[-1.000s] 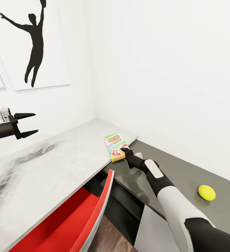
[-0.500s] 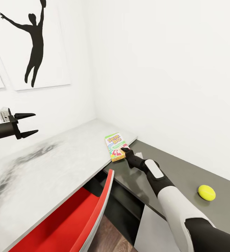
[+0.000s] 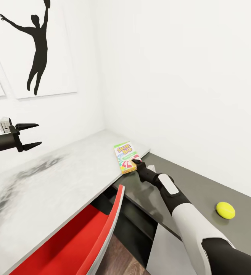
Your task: Put all the toys in the child's room - the three board games (two on the bed and one on the table), the two jigsaw puzzles on the table, and the tennis ball on the table - inside the toy box on the table in the child's room.
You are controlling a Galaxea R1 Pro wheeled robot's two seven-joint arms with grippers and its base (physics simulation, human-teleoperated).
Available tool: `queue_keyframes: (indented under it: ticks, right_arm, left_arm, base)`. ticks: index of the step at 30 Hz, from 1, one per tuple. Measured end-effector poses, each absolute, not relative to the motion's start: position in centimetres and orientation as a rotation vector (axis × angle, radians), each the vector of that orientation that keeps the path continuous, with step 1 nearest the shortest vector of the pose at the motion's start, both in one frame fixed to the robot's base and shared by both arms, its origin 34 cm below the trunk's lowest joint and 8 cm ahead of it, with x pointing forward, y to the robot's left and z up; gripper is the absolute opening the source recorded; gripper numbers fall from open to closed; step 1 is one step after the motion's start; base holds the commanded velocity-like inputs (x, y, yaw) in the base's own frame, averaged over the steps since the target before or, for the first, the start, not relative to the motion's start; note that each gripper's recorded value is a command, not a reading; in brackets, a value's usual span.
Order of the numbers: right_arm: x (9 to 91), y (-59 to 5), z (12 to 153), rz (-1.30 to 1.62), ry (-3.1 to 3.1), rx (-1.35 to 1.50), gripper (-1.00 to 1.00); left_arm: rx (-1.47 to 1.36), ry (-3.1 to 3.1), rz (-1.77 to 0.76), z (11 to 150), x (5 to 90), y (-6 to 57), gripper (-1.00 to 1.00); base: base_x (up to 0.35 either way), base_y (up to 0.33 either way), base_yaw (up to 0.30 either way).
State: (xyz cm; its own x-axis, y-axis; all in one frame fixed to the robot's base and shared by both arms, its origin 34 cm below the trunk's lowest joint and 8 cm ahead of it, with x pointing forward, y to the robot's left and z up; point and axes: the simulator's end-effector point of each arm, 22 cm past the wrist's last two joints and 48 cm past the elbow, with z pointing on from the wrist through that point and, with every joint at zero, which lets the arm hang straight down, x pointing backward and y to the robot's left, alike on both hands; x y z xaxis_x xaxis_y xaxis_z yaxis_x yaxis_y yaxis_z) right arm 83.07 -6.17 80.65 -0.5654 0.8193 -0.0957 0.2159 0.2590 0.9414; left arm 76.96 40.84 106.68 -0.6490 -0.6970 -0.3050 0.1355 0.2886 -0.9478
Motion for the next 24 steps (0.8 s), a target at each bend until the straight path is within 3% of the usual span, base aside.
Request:
queue_keyframes:
  ticks: [24]
  right_arm:
    - [83.5,-5.9,83.9,1.33,1.926,0.919,-1.0]
  left_arm:
    - [-0.517,1.827,-1.446,108.8,77.3,41.0,1.0]
  base:
    - [0.0,0.0,0.0]
